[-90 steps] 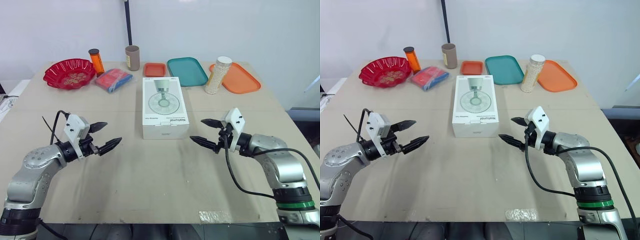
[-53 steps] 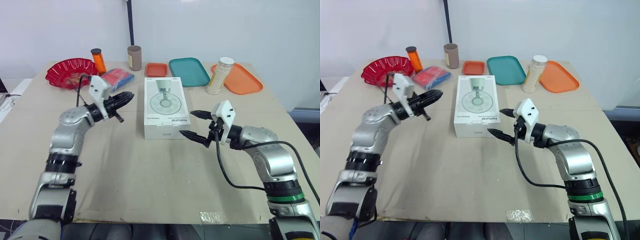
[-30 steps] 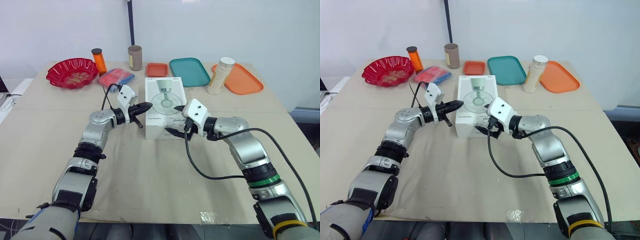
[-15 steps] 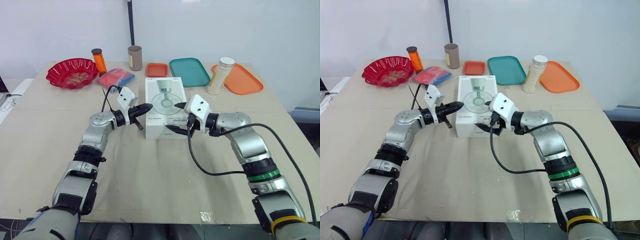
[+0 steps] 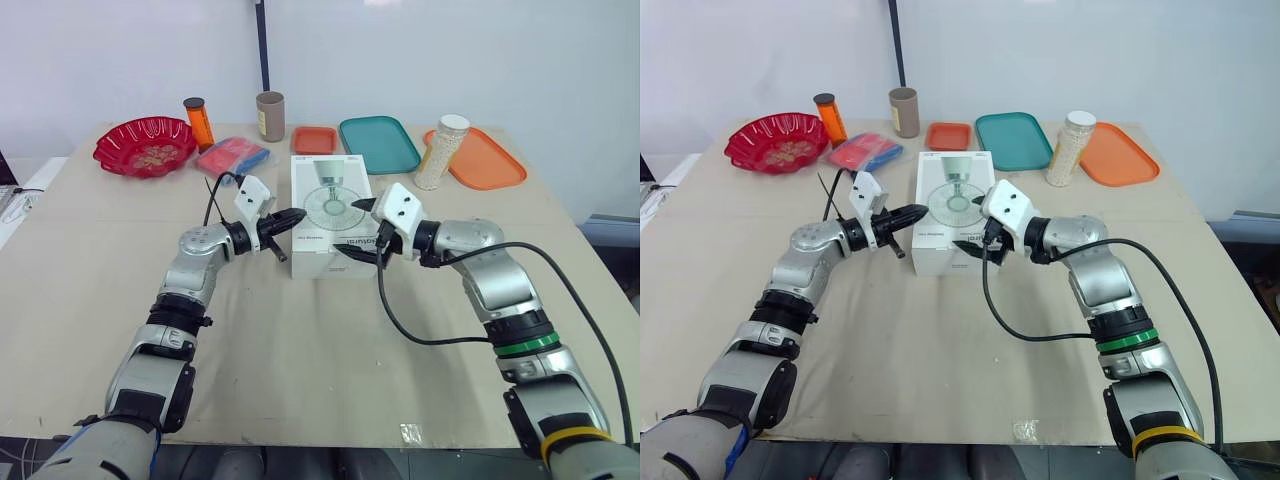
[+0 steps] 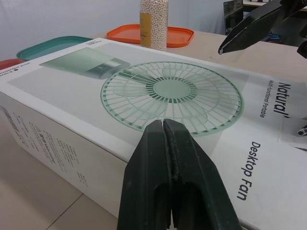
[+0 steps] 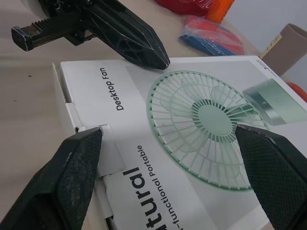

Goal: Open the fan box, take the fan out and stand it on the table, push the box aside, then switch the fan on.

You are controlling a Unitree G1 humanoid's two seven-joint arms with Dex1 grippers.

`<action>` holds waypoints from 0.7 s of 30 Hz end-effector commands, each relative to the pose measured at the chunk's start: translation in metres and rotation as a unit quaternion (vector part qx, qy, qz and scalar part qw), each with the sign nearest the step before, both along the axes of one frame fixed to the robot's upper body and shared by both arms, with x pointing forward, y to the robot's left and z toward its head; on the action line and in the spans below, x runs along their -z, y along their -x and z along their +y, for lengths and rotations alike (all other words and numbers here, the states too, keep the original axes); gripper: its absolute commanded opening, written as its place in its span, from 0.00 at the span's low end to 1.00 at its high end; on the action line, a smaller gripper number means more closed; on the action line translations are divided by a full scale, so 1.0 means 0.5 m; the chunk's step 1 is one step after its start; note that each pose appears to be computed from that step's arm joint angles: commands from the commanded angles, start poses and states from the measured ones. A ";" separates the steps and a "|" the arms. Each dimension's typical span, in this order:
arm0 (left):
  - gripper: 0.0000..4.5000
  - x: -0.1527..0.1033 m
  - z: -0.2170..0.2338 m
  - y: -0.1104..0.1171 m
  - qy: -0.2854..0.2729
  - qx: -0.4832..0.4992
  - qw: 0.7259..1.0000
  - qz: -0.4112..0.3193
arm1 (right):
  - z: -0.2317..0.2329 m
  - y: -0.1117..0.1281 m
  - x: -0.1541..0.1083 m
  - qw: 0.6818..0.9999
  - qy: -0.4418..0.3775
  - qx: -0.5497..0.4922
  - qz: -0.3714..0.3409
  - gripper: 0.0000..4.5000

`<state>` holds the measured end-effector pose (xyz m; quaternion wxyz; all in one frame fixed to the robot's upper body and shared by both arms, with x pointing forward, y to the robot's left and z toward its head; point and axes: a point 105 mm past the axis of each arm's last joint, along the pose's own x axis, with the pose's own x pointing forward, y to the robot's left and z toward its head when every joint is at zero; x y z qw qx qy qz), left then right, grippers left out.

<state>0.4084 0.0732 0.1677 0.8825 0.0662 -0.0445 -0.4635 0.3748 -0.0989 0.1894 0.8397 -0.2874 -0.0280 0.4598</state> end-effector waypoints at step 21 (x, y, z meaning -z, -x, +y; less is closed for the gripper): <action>0.02 0.008 -0.006 0.003 -0.005 0.005 1.000 0.005 | -0.014 0.007 -0.002 0.999 0.035 -0.009 -0.021 1.00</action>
